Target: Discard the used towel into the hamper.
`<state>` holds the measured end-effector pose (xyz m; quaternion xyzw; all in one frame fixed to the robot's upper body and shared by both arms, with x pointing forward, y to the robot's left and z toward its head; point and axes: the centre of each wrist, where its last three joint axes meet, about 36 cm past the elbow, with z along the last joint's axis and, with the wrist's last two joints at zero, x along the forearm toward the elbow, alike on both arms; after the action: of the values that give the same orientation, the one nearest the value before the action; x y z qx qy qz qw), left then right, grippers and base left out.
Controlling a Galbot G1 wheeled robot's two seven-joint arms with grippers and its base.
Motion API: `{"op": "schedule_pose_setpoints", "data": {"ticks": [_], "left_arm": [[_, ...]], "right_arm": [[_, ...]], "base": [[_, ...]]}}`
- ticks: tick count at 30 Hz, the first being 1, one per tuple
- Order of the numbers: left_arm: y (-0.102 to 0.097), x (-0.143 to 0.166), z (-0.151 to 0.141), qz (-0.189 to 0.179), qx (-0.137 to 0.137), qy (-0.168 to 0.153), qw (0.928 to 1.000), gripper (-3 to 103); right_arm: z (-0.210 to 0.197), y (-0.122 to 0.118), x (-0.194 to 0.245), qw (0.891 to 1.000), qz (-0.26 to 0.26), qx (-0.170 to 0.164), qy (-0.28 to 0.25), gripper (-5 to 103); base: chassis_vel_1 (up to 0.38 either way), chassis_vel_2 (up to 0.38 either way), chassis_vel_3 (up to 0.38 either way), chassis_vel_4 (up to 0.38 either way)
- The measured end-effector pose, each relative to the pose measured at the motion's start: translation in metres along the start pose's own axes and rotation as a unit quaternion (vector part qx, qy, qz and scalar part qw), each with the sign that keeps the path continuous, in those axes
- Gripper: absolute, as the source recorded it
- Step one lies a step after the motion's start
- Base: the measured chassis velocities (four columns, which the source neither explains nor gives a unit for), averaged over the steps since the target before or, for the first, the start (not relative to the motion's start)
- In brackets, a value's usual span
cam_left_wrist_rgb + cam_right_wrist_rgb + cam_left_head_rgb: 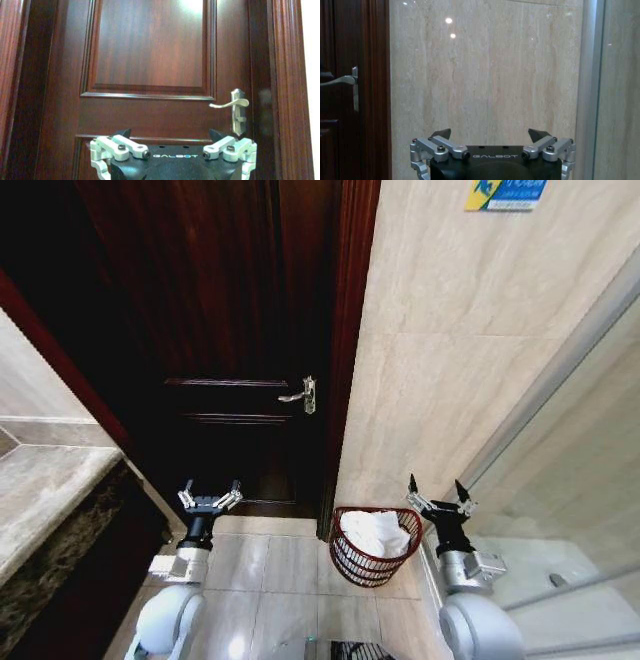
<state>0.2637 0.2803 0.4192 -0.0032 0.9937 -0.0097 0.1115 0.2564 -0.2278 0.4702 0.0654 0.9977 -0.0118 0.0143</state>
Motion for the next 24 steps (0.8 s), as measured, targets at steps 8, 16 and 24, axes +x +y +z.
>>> {"op": "schedule_pose_setpoints", "data": {"ticks": [8, 16, 24], "left_arm": [[-0.0027, -0.0021, 0.0037, -0.019, 0.000, 0.011, 0.9998, 100], [-0.0052, -0.0017, 0.0043, -0.031, -0.017, 0.011, 0.9993, 100], [-0.0051, -0.0020, 0.0050, -0.033, -0.024, 0.011, 0.9991, 100]], "right_arm": [[-0.0012, 0.0007, -0.0020, 1.000, -0.003, -0.001, 0.001, 100], [-0.0013, 0.0006, -0.0022, 1.000, -0.003, 0.001, 0.003, 100], [-0.0017, 0.0005, -0.0022, 1.000, -0.002, 0.004, 0.003, 100]], "base": [[0.000, 0.000, 0.000, 0.000], [0.000, 0.000, 0.000, 0.000], [0.000, 0.000, 0.000, 0.000]]}}
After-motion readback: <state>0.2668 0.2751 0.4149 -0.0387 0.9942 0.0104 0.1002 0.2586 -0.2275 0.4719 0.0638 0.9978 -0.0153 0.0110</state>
